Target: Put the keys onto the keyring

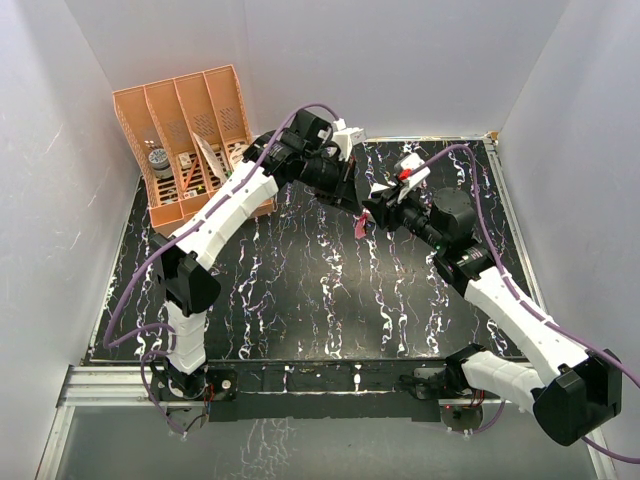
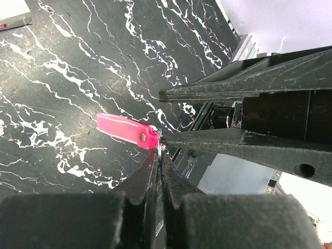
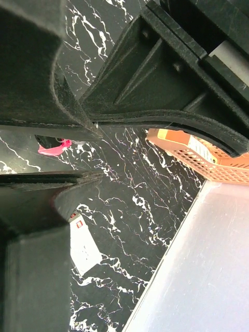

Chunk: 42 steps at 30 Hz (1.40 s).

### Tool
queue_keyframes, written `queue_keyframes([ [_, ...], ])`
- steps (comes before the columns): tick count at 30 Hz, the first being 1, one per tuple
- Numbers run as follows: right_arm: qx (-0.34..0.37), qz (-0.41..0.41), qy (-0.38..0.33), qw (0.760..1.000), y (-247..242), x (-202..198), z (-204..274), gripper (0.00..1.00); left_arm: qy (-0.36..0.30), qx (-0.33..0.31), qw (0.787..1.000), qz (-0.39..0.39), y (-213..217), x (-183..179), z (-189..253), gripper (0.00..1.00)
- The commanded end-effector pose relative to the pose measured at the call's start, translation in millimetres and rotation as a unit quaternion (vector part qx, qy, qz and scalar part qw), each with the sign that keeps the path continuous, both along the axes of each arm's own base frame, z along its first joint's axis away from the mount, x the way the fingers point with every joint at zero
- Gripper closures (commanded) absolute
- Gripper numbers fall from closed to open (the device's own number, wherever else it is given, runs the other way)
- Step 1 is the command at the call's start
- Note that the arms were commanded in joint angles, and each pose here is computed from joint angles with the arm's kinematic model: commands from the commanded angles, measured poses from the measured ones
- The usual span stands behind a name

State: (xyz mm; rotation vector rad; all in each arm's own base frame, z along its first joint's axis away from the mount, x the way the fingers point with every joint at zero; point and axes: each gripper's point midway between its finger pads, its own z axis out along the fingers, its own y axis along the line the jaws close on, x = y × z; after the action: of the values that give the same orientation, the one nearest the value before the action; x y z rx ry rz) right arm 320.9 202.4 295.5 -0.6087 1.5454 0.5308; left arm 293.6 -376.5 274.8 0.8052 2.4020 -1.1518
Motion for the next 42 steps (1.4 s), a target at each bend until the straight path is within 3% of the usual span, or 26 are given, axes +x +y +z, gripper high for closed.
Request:
queue_keyframes([
  [1, 0.012, 0.010, -0.025, 1.000, 2.2, -2.5, 28.0, 0.73, -0.031, -0.033, 0.999, -0.005, 7.4, -3.1, 34.6, 1.00],
  [42, 0.018, 0.011, -0.021, 1.000, 8.3, 7.4, 23.0, 0.79, -0.004, -0.053, 0.998, -0.037, 8.6, -16.6, 33.8, 1.00],
])
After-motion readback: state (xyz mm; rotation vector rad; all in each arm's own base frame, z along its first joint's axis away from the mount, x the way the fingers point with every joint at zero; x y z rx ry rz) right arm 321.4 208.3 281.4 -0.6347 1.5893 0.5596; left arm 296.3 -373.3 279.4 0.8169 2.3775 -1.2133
